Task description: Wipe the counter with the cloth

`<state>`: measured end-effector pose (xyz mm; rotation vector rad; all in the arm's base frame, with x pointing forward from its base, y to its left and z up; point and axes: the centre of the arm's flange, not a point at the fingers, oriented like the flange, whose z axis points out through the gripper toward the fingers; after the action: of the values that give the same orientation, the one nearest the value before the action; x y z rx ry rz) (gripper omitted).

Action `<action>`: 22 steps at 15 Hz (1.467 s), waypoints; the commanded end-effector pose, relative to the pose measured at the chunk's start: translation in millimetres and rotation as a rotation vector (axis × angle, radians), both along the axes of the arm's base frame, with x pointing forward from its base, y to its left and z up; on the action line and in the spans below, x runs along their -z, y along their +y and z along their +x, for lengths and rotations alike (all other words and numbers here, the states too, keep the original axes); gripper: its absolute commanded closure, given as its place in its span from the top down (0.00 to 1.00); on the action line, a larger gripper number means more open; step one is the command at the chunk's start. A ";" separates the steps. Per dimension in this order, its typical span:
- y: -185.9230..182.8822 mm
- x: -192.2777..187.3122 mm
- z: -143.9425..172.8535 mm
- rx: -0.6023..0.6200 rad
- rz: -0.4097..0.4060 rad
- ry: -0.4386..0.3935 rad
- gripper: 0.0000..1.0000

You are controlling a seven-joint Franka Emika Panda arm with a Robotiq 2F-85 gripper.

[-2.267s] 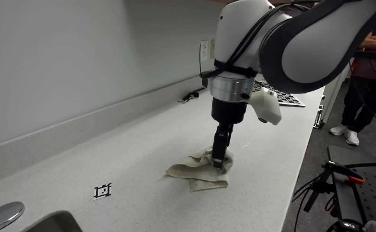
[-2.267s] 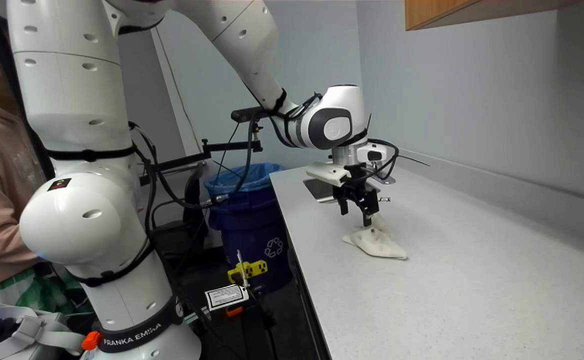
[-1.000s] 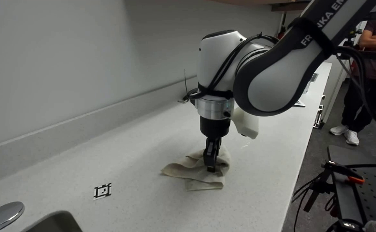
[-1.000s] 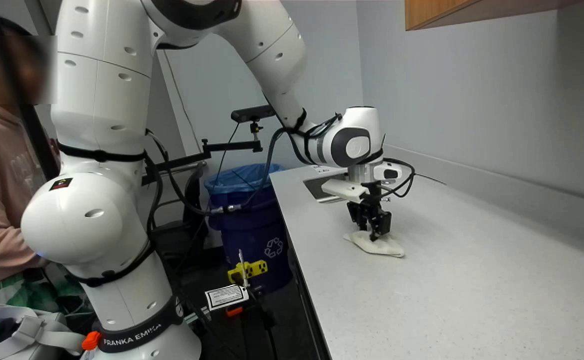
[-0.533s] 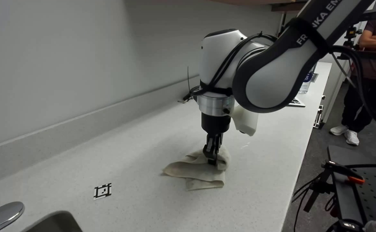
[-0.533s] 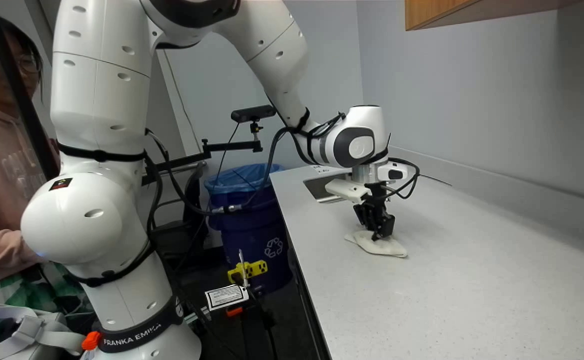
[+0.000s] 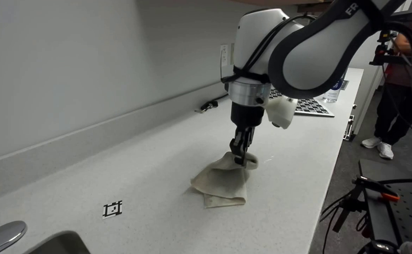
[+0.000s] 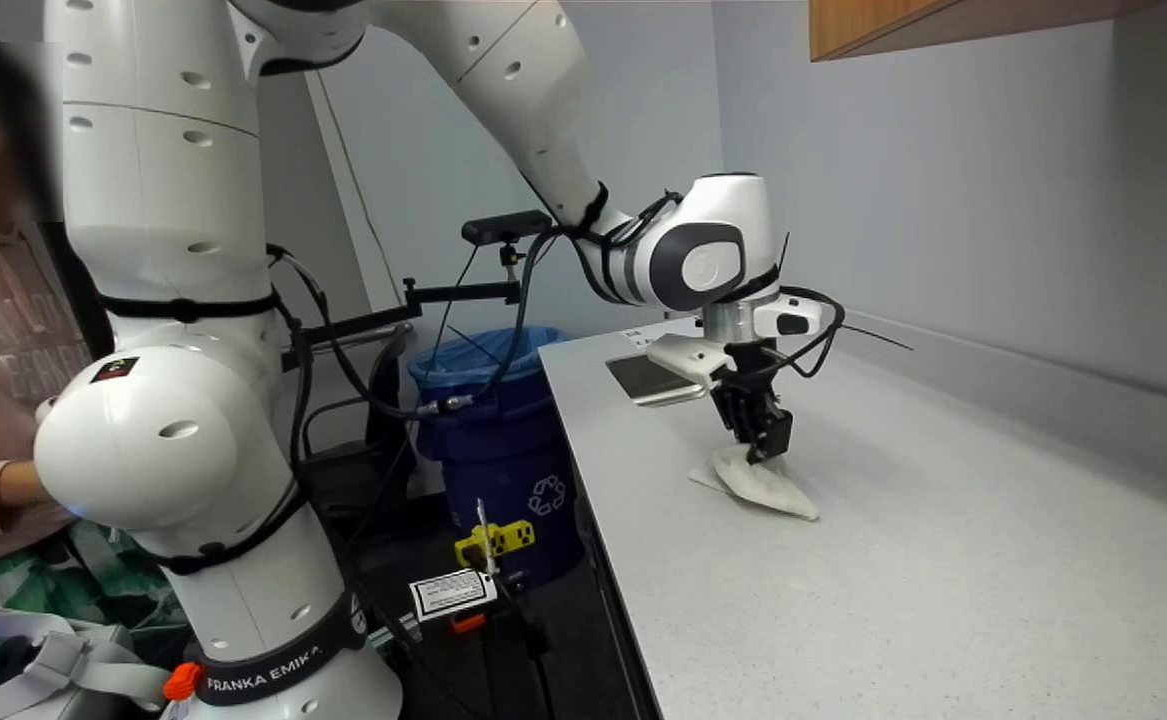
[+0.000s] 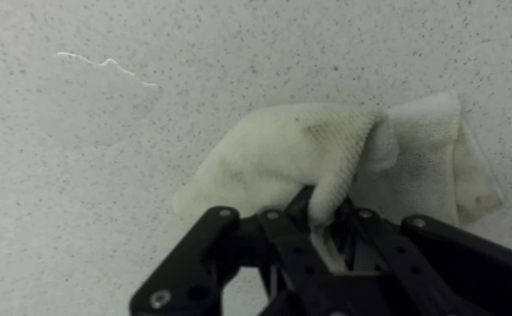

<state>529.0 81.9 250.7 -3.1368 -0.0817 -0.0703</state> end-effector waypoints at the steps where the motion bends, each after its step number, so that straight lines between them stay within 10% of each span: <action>1: -31.1 -27.3 -32.1 0.038 -0.021 -0.056 0.03; 19: -116.4 -29.4 -76.0 0.270 -0.166 -0.169 0.03; 20: -115.5 -26.8 -76.9 0.264 -0.149 -0.153 0.36; 22: -113.3 -22.6 -78.5 0.252 -0.134 -0.130 0.44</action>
<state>457.3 -34.2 275.7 -3.2772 0.3380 -0.2992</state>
